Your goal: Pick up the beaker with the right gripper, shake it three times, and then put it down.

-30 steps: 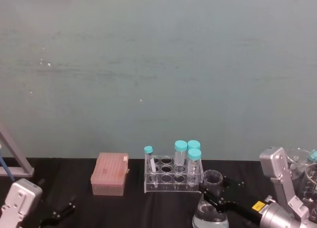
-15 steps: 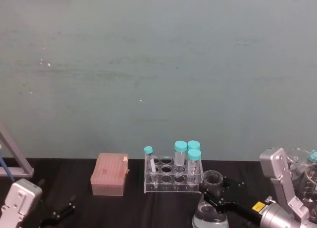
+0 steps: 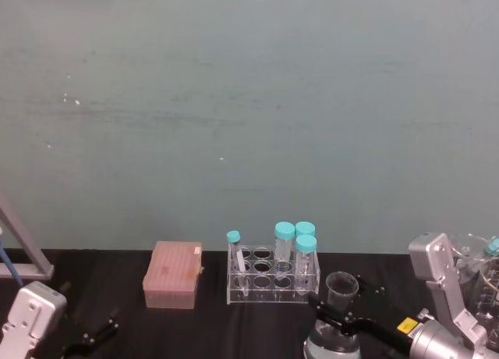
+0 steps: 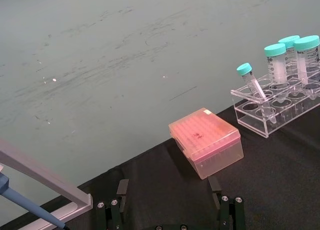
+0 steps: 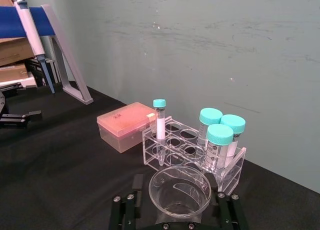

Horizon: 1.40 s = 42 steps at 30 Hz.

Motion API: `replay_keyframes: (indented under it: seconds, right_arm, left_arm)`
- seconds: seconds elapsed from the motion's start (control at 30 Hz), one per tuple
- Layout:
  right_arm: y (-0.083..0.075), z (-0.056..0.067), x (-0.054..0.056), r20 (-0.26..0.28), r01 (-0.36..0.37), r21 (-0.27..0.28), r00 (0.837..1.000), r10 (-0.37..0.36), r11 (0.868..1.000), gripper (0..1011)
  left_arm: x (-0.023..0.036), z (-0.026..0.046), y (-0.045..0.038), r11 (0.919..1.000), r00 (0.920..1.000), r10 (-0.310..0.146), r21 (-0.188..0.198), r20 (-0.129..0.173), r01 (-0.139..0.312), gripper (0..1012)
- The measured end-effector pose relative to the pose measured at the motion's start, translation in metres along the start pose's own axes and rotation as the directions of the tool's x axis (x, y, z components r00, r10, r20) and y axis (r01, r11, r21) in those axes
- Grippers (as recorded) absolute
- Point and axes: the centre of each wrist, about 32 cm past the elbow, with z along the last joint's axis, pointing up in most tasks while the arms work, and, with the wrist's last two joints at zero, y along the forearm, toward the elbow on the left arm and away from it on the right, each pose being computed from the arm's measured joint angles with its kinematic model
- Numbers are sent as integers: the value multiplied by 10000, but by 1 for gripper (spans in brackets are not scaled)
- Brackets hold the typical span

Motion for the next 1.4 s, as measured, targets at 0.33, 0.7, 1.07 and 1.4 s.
replay_keyframes:
  seconds: [0.33, 0.7, 1.07, 1.4]
  right_arm:
    - [0, 1, 0, -2, -4, 7, 10000, 4, 10000, 997]
    - [0, 1, 0, -2, -4, 7, 10000, 4, 10000, 1003]
    - [-59, 18, 3, 86, 258, 758, 9996, -265, 9968, 1003]
    - [-82, 41, 20, -77, 1257, 1877, 9919, -1265, 9742, 1002]
  left_arm:
    - [0, 0, 0, 10000, 10000, 0, 0, 0, 0, 1000]
    - [0, 0, 0, 10000, 10000, 0, 0, -1, 0, 1000]
    - [0, 0, 0, 10000, 10000, 0, 0, 0, 0, 1000]
    - [0, 0, 0, 10000, 10000, -1, 0, 0, 1, 1000]
